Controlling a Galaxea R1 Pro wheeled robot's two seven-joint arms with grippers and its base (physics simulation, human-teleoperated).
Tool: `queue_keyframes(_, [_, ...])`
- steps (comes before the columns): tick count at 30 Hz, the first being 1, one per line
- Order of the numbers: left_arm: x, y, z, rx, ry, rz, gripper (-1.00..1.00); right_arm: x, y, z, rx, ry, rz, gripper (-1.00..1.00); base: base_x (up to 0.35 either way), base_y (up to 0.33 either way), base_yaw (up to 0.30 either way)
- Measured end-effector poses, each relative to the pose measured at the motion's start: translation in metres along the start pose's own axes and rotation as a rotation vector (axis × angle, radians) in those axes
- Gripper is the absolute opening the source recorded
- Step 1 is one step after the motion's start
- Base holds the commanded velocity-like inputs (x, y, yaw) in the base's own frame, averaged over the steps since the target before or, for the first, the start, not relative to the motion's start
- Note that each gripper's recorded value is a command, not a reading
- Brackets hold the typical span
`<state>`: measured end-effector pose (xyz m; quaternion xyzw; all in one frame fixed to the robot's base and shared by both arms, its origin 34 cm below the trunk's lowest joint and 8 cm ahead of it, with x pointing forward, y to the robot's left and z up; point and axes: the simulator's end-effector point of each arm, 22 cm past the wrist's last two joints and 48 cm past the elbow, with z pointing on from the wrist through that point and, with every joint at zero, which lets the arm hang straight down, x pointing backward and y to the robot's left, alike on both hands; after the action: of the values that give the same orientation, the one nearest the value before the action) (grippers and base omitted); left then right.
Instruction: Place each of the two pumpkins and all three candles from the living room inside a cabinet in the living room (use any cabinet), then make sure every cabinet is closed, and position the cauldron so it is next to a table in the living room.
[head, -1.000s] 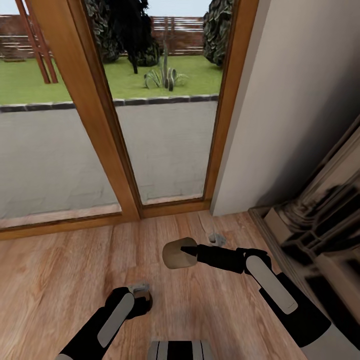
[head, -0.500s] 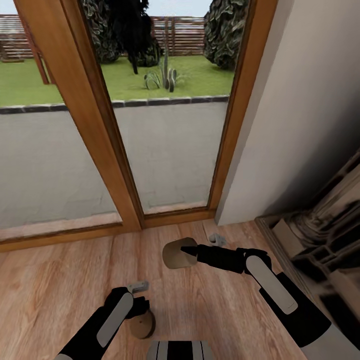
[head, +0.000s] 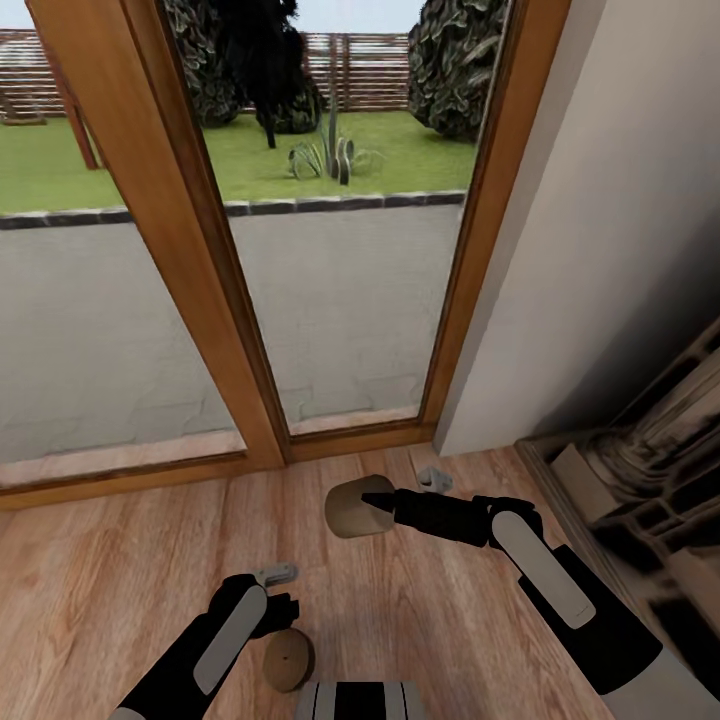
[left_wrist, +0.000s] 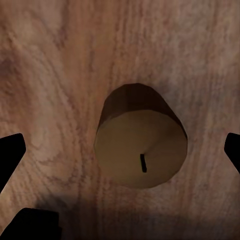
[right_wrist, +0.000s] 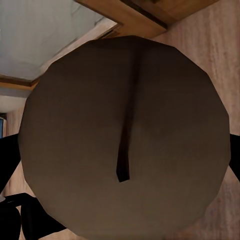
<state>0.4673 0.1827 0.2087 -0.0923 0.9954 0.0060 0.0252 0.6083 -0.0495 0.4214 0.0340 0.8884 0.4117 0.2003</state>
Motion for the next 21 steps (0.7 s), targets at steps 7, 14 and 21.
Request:
queue_keyframes(7, [0.007,0.0,0.009,-0.002,0.021,-0.004,1.0,0.006,-0.01,0.007,0.007,0.016,0.017,-1.0,0.0,0.0,0.0])
queue_keyframes(14, [0.017,0.0,0.02,-0.004,0.049,-0.004,1.0,0.014,-0.021,0.015,0.013,0.035,0.037,-1.0,0.0,0.0,0.0])
queue_keyframes(21, [0.023,-0.001,0.031,-0.007,0.058,-0.016,1.0,0.022,-0.033,0.023,0.019,0.054,0.058,-1.0,0.0,0.0,0.0])
